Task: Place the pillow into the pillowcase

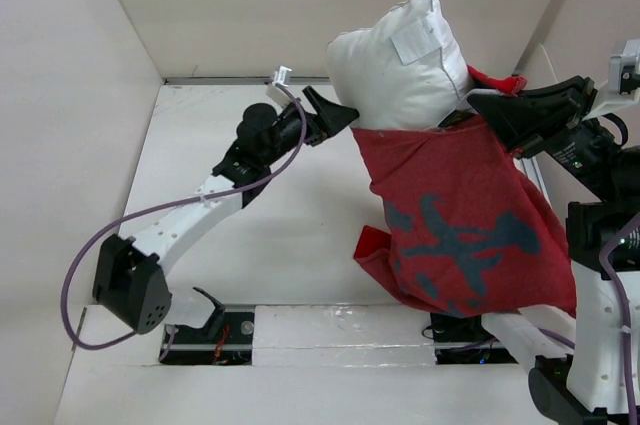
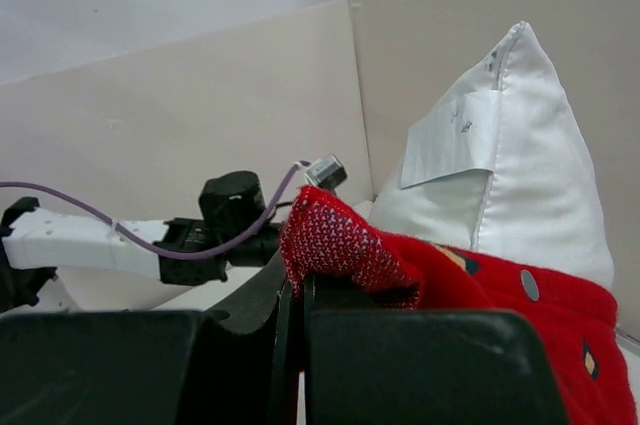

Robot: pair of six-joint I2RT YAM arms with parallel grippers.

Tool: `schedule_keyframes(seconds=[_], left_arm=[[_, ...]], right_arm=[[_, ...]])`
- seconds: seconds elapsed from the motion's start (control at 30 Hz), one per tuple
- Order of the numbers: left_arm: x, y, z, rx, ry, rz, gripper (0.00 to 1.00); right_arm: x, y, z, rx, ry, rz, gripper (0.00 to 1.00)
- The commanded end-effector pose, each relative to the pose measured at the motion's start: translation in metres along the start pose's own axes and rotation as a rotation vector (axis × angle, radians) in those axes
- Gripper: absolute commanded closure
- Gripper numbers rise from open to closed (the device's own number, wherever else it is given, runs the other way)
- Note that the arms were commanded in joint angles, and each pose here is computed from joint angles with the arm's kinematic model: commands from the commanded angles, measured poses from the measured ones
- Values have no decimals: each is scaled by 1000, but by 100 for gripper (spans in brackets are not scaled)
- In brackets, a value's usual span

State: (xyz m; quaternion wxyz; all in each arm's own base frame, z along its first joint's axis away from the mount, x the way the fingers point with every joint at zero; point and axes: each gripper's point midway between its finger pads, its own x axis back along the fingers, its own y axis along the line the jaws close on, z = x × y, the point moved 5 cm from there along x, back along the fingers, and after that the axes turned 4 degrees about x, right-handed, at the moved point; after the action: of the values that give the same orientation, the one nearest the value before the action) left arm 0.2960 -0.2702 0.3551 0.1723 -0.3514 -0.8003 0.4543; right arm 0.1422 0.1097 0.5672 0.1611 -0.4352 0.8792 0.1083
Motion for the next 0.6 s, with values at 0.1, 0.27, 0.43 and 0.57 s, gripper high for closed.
schedule_keyframes(seconds=[0.1,0.27,0.43,0.57], left_arm=[[-20,-6,47,161,257,115,46],[-15,1,51,176,254,97,46],[-27,-6,46,184,242,151,62],[-43,-9,44,193,248,188,75]], right_arm=[[6,13,-26,147,-117,-5,100],[6,8,-22,160,-102,17,100],[9,19,-27,137,-118,-23,100],[14,29,-32,153,-134,-45,100]])
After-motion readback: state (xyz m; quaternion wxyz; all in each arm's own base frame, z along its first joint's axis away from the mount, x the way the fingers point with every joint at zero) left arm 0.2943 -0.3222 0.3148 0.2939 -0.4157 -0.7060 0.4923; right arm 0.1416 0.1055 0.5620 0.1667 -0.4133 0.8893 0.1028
